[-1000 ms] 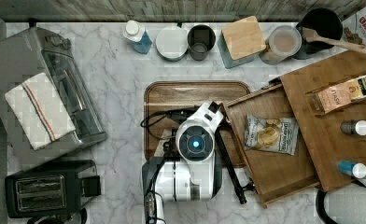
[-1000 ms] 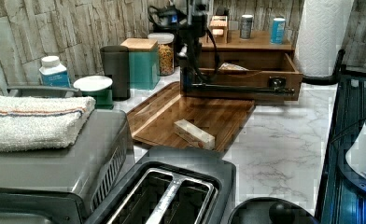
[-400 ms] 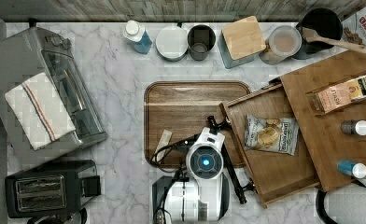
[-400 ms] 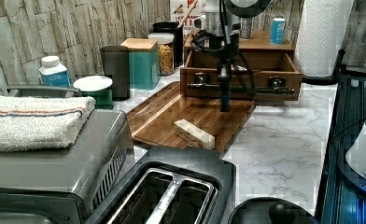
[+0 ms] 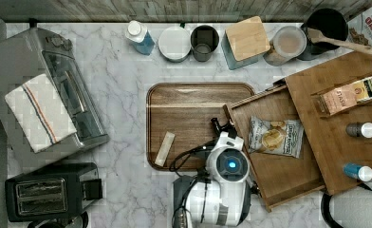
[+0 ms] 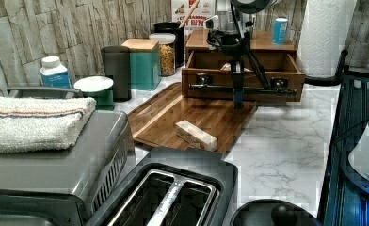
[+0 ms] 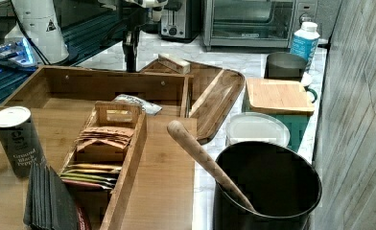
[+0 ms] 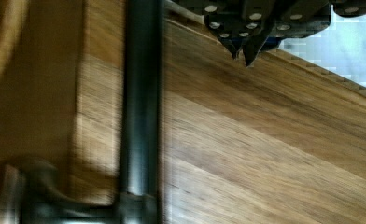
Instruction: Close the drawer.
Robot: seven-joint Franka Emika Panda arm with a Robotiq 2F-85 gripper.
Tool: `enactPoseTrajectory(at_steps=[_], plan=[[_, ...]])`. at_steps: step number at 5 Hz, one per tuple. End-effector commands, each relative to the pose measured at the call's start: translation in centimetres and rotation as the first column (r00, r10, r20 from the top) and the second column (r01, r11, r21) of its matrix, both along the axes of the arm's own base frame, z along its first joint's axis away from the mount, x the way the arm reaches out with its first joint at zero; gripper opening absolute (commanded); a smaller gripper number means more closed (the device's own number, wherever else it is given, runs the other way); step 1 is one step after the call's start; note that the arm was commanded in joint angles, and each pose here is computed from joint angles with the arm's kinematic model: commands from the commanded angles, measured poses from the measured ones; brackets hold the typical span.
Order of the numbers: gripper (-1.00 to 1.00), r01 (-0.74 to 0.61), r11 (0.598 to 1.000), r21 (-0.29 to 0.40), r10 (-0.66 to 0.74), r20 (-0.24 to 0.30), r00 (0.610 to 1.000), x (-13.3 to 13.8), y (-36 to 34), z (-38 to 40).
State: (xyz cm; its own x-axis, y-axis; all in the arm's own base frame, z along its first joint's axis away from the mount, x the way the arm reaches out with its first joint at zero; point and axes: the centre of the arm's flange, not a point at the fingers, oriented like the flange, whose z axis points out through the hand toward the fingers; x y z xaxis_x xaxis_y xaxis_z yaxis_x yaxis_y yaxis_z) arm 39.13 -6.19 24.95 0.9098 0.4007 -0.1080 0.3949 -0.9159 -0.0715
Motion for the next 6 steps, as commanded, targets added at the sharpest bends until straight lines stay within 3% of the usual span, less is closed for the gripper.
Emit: enactPoseTrajectory(at_steps=[1,4,6], plan=[[-1.00,0.025,0.999,0.045,-0.028,0.079,0.996,3.3,-6.4,2.7],[-1.00,-0.041,0.999,-0.023,0.044,0.169,0.985,6.7,-14.5,7.2],[-1.00,-0.112,0.994,-0.003,0.111,0.203,0.973,9.8,-22.5,5.7]])
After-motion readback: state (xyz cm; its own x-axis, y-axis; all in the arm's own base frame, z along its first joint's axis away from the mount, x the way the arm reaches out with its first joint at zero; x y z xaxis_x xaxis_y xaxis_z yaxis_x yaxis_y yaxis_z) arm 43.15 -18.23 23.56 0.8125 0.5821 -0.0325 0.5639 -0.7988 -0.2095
